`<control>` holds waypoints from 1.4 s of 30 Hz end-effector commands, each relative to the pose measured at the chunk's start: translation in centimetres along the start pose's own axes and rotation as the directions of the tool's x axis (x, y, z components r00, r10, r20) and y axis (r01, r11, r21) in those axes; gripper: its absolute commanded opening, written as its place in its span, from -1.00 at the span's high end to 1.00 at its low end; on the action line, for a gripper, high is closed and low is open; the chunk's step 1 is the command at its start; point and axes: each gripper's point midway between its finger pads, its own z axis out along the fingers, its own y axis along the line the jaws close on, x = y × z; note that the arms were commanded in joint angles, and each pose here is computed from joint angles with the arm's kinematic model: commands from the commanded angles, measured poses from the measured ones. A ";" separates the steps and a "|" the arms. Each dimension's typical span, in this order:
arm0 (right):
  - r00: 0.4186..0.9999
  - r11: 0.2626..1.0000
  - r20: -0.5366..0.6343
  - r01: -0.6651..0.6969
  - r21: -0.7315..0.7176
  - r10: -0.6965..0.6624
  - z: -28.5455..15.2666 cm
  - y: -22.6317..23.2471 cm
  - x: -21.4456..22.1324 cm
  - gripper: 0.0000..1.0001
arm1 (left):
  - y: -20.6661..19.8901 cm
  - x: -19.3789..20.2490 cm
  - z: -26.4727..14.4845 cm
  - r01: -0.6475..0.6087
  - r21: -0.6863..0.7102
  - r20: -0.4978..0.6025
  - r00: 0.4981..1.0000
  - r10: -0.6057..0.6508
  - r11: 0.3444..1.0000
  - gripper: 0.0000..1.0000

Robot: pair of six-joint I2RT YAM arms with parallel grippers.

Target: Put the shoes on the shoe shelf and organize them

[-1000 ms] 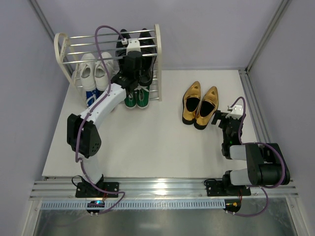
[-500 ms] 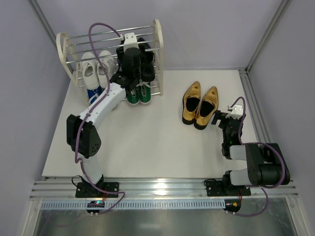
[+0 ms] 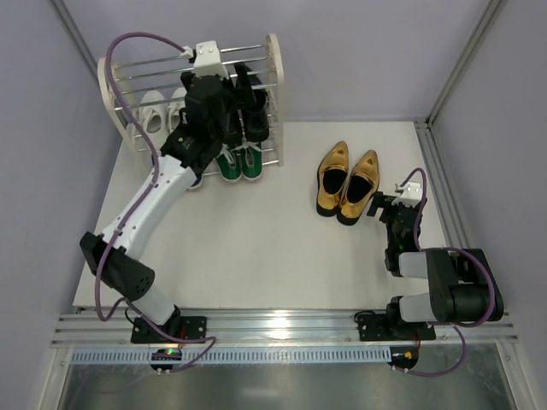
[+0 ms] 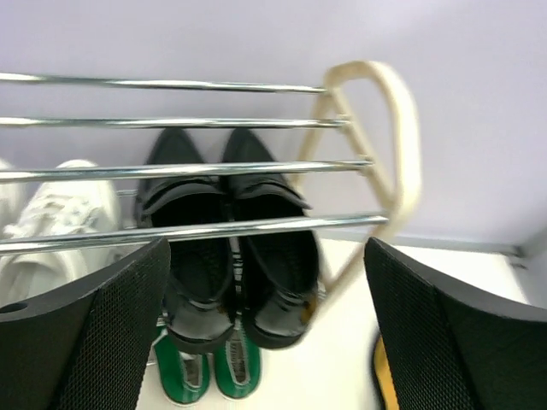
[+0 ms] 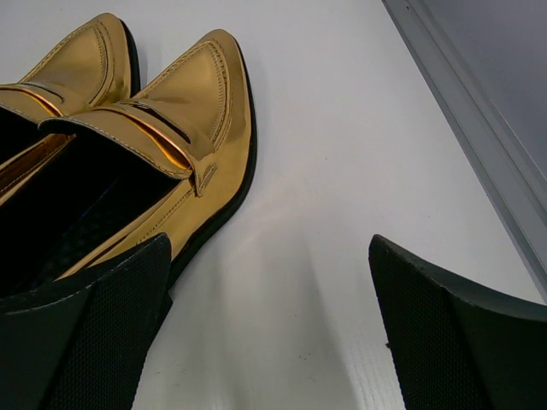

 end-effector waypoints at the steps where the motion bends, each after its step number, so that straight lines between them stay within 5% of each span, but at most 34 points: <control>1: 0.996 1.000 0.088 -0.010 -0.005 0.010 0.3 0.1 -2.4 -0.95 | -4.8 1.6 -4.3 0.005 0.283 -0.136 0.990 0.035 0.959 -0.84; 5: 0.996 1.000 0.087 -0.009 -0.005 0.010 0.3 0.1 -2.4 -0.95 | -10.5 10.0 -8.9 -0.035 0.480 -0.239 0.956 0.169 0.877 -0.92; 10: 0.996 1.000 0.087 -0.009 -0.005 0.010 0.3 0.1 -2.3 -0.95 | -15.5 18.2 -11.1 0.030 0.549 -0.363 0.909 0.206 0.835 -0.99; 20: 0.996 1.000 0.090 -0.009 -0.003 0.009 0.3 0.1 -2.5 -0.95 | -23.4 26.7 -10.3 -0.025 0.642 -0.443 0.804 0.397 0.766 -0.99; 32: 0.996 1.000 0.088 -0.010 -0.005 0.010 0.3 0.1 -2.4 -0.95 | -25.4 34.4 -9.9 -0.083 0.704 -0.441 0.727 0.527 0.705 -0.99; 42: 0.996 1.000 0.087 -0.009 -0.006 0.010 0.3 0.2 -2.3 -0.95 | -24.7 38.7 -7.9 -0.176 0.664 -0.456 0.675 0.580 0.726 -0.68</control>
